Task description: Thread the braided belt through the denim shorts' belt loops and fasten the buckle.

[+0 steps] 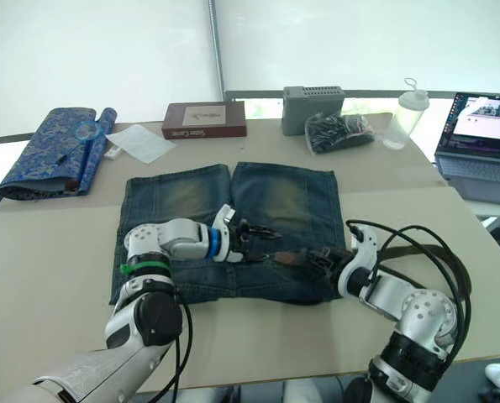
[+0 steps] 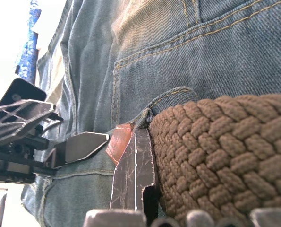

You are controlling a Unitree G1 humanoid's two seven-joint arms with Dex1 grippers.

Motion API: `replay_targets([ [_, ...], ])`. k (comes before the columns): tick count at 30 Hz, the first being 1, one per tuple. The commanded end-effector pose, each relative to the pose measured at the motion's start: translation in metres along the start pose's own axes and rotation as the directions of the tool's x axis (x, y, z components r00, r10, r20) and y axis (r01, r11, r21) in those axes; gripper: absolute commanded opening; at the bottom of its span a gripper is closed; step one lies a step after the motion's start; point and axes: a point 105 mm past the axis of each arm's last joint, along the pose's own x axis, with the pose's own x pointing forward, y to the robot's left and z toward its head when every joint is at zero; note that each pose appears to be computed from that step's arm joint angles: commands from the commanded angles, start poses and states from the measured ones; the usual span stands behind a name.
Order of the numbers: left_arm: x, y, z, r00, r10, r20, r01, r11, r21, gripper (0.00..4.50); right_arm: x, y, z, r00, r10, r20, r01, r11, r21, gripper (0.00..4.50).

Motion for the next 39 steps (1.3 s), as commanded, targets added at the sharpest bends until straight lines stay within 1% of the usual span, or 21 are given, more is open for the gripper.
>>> replay_targets([
  [1,0.007,0.003,-0.010,1.000,0.004,-0.014,-0.004,1.000,-0.023,3.89,-0.004,0.008,0.008,0.999,0.033,0.030,-0.033,0.999,-0.007,0.00],
  [4,0.013,-0.008,-0.016,0.998,-0.040,-0.052,0.039,0.999,-0.027,3.89,0.000,0.012,0.008,0.997,0.064,0.044,-0.066,0.997,0.031,0.00],
  [7,0.016,-0.014,-0.020,0.994,-0.075,-0.075,0.073,0.997,-0.032,3.89,0.001,0.014,0.007,0.997,0.070,0.045,-0.072,0.997,0.035,0.00],
  [10,0.018,-0.030,-0.025,0.977,-0.169,-0.129,0.165,0.985,-0.041,3.89,0.002,0.015,0.005,0.996,0.080,0.042,-0.082,0.996,0.047,0.00],
  [14,0.020,-0.031,-0.030,0.969,-0.186,-0.163,0.180,0.982,-0.051,3.89,0.002,0.015,0.001,0.996,0.086,0.031,-0.088,0.995,0.052,0.00],
  [16,0.021,-0.026,-0.032,0.972,-0.166,-0.168,0.160,0.986,-0.051,3.89,0.002,0.015,0.000,0.995,0.092,0.034,-0.094,0.994,0.059,0.00],
  [23,0.014,-0.018,-0.025,0.982,-0.121,-0.143,0.115,0.992,-0.046,3.89,-0.002,0.016,0.009,0.991,0.104,0.084,-0.112,0.990,0.090,0.00],
  [28,0.020,-0.017,-0.029,0.984,-0.109,-0.139,0.102,0.993,-0.057,3.89,-0.001,0.020,0.013,0.986,0.125,0.110,-0.138,0.984,0.117,0.00],
  [30,0.023,-0.017,-0.029,0.989,-0.100,-0.112,0.092,0.993,-0.070,3.89,-0.002,0.022,0.013,0.985,0.131,0.112,-0.144,0.983,0.115,0.00],
  [32,0.024,-0.021,-0.019,0.992,-0.118,-0.039,0.113,0.987,-0.110,3.89,-0.003,0.024,0.010,0.985,0.136,0.104,-0.147,0.984,0.106,0.00],
  [35,0.021,-0.029,-0.009,0.987,-0.157,0.031,0.160,0.976,-0.144,3.89,-0.004,0.024,0.006,0.986,0.140,0.094,-0.149,0.984,0.101,0.00],
  [37,0.018,-0.036,-0.006,0.980,-0.191,0.051,0.196,0.970,-0.143,3.89,-0.005,0.024,0.006,0.986,0.141,0.093,-0.150,0.984,0.101,0.00],
  [39,0.016,-0.044,-0.006,0.971,-0.233,0.052,0.238,0.961,-0.142,3.89,-0.006,0.025,0.006,0.986,0.144,0.088,-0.152,0.983,0.099,0.00],
])
